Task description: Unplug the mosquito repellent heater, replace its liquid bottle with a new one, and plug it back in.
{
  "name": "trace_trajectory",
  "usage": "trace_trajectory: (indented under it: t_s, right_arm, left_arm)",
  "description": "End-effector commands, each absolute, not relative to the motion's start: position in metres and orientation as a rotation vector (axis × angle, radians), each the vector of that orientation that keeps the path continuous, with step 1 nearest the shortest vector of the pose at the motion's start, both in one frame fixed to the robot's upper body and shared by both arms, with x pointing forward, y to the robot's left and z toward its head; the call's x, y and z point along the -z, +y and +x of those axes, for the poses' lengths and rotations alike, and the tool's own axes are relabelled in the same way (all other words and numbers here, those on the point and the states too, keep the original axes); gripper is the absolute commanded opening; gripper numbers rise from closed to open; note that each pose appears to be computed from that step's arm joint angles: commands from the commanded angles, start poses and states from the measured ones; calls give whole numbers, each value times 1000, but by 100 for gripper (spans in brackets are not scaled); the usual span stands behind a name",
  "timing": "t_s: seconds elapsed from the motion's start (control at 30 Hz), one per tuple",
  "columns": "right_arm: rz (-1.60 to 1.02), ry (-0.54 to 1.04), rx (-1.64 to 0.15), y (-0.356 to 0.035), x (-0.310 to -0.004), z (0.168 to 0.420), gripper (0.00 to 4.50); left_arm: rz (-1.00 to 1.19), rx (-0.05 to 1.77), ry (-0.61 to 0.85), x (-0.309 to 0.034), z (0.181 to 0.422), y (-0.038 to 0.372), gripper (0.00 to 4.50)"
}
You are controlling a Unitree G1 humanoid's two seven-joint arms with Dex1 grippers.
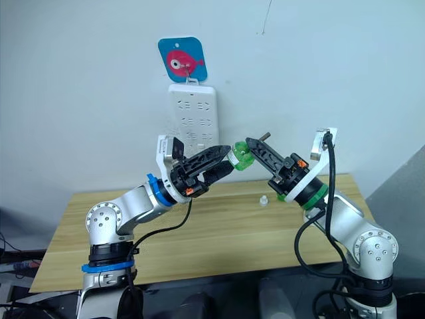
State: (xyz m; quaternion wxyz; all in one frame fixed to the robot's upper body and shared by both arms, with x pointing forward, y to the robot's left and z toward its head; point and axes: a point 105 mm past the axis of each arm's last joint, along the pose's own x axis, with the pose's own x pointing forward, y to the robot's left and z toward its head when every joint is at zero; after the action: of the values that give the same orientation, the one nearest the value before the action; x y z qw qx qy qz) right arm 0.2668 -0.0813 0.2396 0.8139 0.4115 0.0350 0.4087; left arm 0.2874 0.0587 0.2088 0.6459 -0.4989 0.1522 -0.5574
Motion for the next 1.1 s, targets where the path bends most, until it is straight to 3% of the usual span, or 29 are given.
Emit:
trace_trajectory:
  t_s: [0.03,0.43,0.67,0.9,1.1]
  right_arm:
    - [911,53,-910,-78,-249,261,81]
    - [933,73,-927,-71,-247,259,81]
    - [942,75,-933,-69,-247,259,81]
    - [959,88,-938,-69,-245,258,81]
    - [983,70,-920,-76,-245,259,297]
  left_arm:
    - [-1149,1327,351,-217,279,54,450]
    - [-1173,1344,354,-220,276,52,450]
    - [-1182,1355,352,-220,274,50,248]
    - [-1172,1344,340,-220,276,51,244]
    - [-1151,1333,332,-217,277,54,244]
